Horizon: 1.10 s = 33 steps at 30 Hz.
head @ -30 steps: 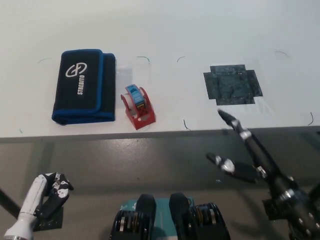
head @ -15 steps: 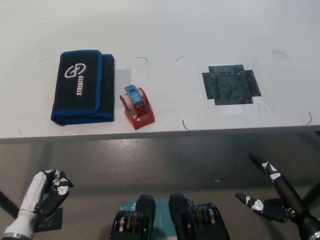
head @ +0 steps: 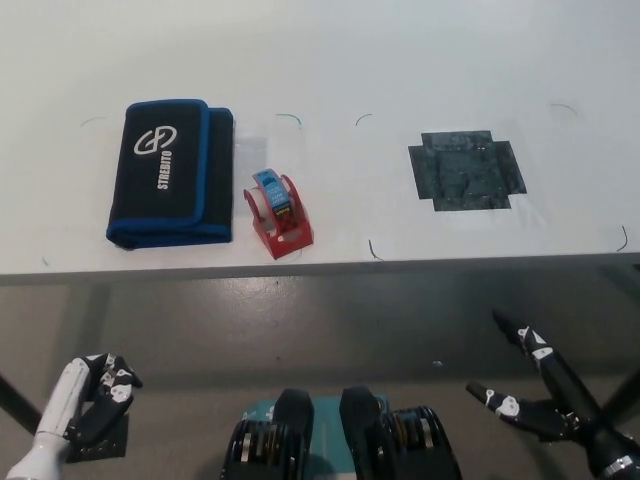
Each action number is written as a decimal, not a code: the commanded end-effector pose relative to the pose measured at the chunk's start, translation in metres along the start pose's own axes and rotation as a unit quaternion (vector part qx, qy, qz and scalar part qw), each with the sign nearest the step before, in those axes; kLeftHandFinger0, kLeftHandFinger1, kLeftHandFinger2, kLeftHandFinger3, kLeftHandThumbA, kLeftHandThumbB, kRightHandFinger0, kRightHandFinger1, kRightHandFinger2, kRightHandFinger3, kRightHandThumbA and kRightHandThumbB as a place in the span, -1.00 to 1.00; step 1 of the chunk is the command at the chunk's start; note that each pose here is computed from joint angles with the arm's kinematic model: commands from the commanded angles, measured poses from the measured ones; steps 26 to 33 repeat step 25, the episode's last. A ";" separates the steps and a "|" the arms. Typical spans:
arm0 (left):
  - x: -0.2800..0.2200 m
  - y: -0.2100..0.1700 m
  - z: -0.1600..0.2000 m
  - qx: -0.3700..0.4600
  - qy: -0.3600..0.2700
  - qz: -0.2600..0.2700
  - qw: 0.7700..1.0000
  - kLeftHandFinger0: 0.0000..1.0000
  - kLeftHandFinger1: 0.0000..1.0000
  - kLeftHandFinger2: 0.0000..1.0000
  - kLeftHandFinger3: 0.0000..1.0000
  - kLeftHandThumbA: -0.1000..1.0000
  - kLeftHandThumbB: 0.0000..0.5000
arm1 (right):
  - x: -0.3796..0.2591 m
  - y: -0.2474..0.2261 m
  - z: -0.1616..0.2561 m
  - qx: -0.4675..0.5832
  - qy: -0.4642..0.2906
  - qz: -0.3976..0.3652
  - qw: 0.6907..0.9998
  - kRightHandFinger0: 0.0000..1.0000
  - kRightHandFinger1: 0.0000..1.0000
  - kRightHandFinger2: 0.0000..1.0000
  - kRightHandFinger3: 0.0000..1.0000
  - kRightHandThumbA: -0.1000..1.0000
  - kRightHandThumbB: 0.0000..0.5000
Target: Use the right hand to move the tape on the right hand side to the notebook on the left hand side
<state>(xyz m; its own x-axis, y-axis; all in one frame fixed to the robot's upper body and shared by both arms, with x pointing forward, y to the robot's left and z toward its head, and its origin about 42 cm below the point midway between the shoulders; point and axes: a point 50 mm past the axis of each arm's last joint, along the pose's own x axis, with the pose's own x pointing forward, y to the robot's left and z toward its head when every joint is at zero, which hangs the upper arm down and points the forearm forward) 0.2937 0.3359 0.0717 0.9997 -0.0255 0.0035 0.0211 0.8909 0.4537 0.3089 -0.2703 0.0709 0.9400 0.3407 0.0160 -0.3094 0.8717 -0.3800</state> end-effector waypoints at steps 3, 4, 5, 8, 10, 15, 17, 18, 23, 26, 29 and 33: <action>0.004 0.005 0.009 -0.008 -0.025 0.014 1.000 -0.93 -0.99 -0.88 -0.60 -0.32 -0.47 | 0.013 -0.006 0.010 -0.009 -0.037 0.010 0.999 1.00 1.00 1.00 1.00 0.76 0.70; 0.004 0.005 0.009 -0.009 -0.026 0.014 1.000 -0.93 -0.99 -0.88 -0.60 -0.31 -0.46 | 0.014 -0.004 0.011 -0.002 -0.039 0.014 0.999 1.00 1.00 1.00 1.00 0.77 0.63; 0.004 0.005 0.009 -0.007 -0.025 0.014 1.000 -0.93 -0.99 -0.87 -0.60 -0.31 -0.47 | 0.015 0.000 0.013 0.026 -0.047 0.020 0.998 1.00 1.00 1.00 1.00 0.76 0.56; 0.003 0.008 0.008 0.005 -0.027 0.015 1.000 -1.00 -1.00 -0.88 -0.59 -0.37 -0.55 | 0.015 0.009 0.019 0.052 -0.068 0.029 0.996 1.00 1.00 1.00 1.00 0.73 0.45; 0.004 0.008 0.008 0.003 -0.029 0.015 0.999 -0.99 -1.00 -0.87 -0.59 -0.37 -0.54 | 0.015 0.014 0.022 0.050 -0.070 0.030 0.996 1.00 1.00 1.00 1.00 0.79 0.57; -0.003 0.008 0.007 -0.002 -0.018 0.014 1.000 -1.00 -1.00 -0.86 -0.57 -0.33 -0.51 | 0.012 0.014 0.022 0.044 -0.067 0.035 0.996 1.00 1.00 1.00 1.00 0.82 0.65; -0.004 0.007 0.007 -0.003 -0.018 0.014 1.000 -1.00 -1.00 -0.85 -0.56 -0.33 -0.50 | 0.011 0.013 0.021 0.031 -0.064 0.032 0.997 1.00 1.00 1.00 1.00 0.84 0.68; -0.003 0.007 0.006 -0.002 -0.018 0.014 1.000 -0.98 -0.99 -0.80 -0.53 -0.33 -0.50 | 0.011 0.012 0.021 0.020 -0.062 0.029 0.997 1.00 1.00 1.00 1.00 0.83 0.60; -0.001 0.007 0.007 -0.003 -0.020 0.016 1.000 -0.96 -0.98 -0.77 -0.52 -0.22 -0.45 | 0.015 0.006 0.023 -0.004 -0.059 0.023 0.998 1.00 1.00 1.00 1.00 0.80 0.59; -0.001 0.008 0.007 -0.001 -0.021 0.016 1.000 -0.98 -1.00 -0.78 -0.53 -0.21 -0.43 | 0.014 0.005 0.023 -0.009 -0.060 0.023 0.998 1.00 1.00 1.00 1.00 0.80 0.56; -0.001 0.008 0.007 -0.001 -0.021 0.016 1.000 -0.98 -1.00 -0.78 -0.53 -0.21 -0.43 | 0.014 0.005 0.023 -0.009 -0.060 0.023 0.998 1.00 1.00 1.00 1.00 0.80 0.56; -0.001 0.008 0.007 -0.001 -0.021 0.016 1.000 -0.98 -1.00 -0.78 -0.53 -0.21 -0.43 | 0.014 0.005 0.023 -0.009 -0.060 0.023 0.998 1.00 1.00 1.00 1.00 0.80 0.56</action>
